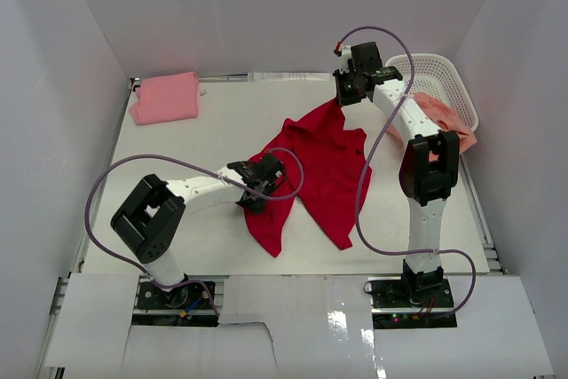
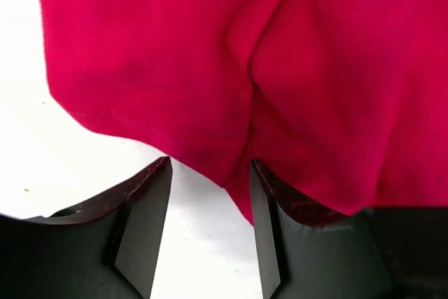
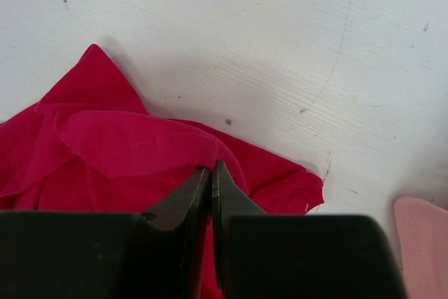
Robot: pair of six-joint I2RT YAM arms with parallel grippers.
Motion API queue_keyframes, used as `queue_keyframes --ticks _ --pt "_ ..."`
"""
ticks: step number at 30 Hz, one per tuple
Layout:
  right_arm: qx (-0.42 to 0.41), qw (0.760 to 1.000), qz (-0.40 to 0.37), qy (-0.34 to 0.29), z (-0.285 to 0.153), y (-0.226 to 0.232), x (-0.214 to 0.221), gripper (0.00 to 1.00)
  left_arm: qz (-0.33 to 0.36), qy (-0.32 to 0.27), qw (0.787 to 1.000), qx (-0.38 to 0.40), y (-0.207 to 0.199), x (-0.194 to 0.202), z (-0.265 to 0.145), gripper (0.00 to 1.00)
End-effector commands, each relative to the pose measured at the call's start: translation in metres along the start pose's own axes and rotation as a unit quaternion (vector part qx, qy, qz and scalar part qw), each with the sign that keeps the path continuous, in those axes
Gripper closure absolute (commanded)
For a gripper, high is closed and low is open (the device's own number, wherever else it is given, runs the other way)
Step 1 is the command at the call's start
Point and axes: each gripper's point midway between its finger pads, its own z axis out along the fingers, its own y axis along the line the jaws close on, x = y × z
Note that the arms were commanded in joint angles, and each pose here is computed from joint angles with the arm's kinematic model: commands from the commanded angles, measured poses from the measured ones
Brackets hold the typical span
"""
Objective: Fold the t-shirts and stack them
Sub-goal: Flatten out the tshirt
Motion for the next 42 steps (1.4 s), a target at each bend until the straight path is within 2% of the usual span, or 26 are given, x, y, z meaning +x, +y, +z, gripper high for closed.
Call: queue_keyframes --ticks 1,11,32,38,42 --pt "0.0 1.0 0.001 -0.018 -0.008 -0.002 -0.012 0.92 0.002 -0.008 1.0 0.005 -0.004 -0.008 -0.001 0.42" --pt "-0.004 1.0 0.001 -0.016 -0.008 0.0 -0.01 0.92 0.001 -0.009 1.0 -0.001 -0.003 -0.012 0.0 0.56" --pt "-0.01 1.0 0.001 -0.011 -0.005 0.0 -0.006 0.92 -0.006 -0.02 1.0 -0.006 -0.002 -0.018 -0.001 0.57" --pt "-0.012 1.0 0.001 -0.009 -0.005 0.001 -0.005 0.92 -0.009 -0.023 1.0 -0.01 -0.001 -0.021 -0.001 0.63" --pt "-0.011 1.0 0.0 -0.011 -0.005 0.001 -0.006 0.92 -0.014 -0.027 1.0 -0.005 -0.003 -0.026 -0.001 0.75"
